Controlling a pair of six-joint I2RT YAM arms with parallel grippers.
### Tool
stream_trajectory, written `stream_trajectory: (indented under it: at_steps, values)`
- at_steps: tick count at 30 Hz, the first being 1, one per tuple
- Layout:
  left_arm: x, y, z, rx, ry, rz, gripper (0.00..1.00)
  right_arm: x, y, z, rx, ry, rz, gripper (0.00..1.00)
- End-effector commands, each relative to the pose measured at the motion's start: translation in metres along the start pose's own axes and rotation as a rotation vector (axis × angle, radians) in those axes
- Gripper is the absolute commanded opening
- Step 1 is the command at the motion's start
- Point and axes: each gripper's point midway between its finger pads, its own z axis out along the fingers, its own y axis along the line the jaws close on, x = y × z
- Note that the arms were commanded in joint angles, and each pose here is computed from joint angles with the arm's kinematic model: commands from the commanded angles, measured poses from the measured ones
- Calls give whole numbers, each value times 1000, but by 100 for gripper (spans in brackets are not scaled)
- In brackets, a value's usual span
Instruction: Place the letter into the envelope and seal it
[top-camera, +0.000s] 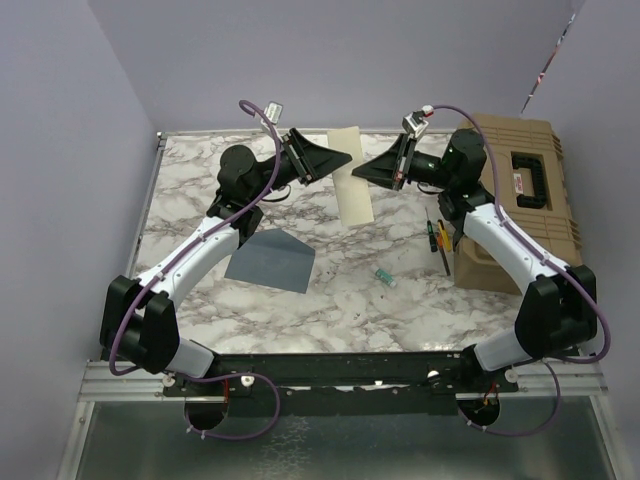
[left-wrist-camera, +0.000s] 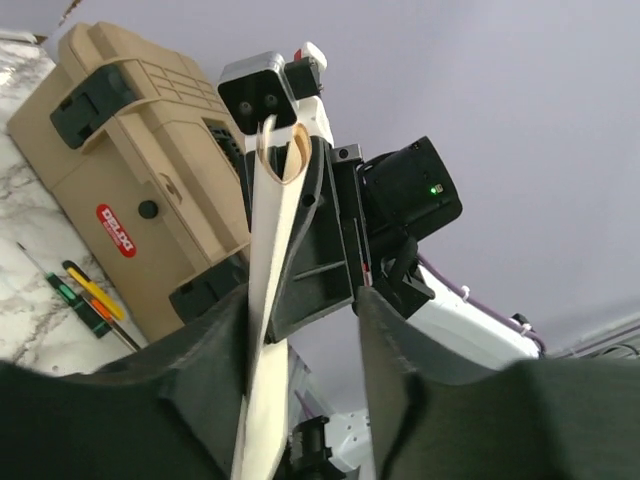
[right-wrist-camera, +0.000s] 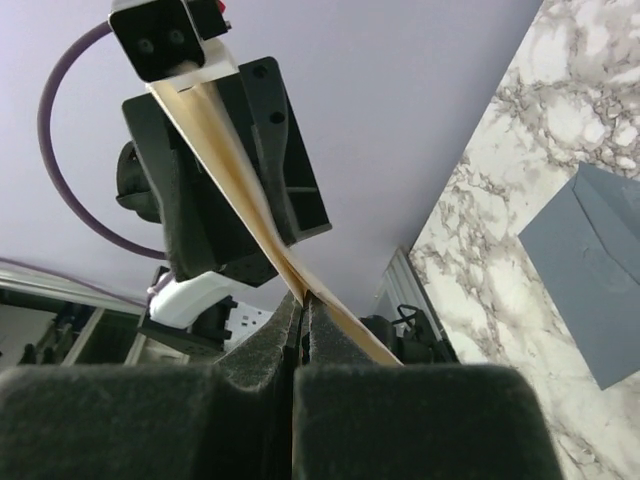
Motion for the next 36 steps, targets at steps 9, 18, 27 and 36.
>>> stream_trajectory:
  at_steps: [9, 18, 27, 36]
  values:
    - [-4, 5, 0, -61, 20, 105, 6, 3, 14, 0, -18, 68, -140, 1]
    - [-12, -2, 0, -70, 16, 120, 0, 11, 34, -17, -17, 45, -456, 68]
    - [-12, -28, 0, 5, 60, 117, 0, 13, 11, -15, 3, 40, -506, 88]
    - [-22, -48, 7, 82, 36, 93, 0, 34, 28, -7, -183, 126, -414, 66]
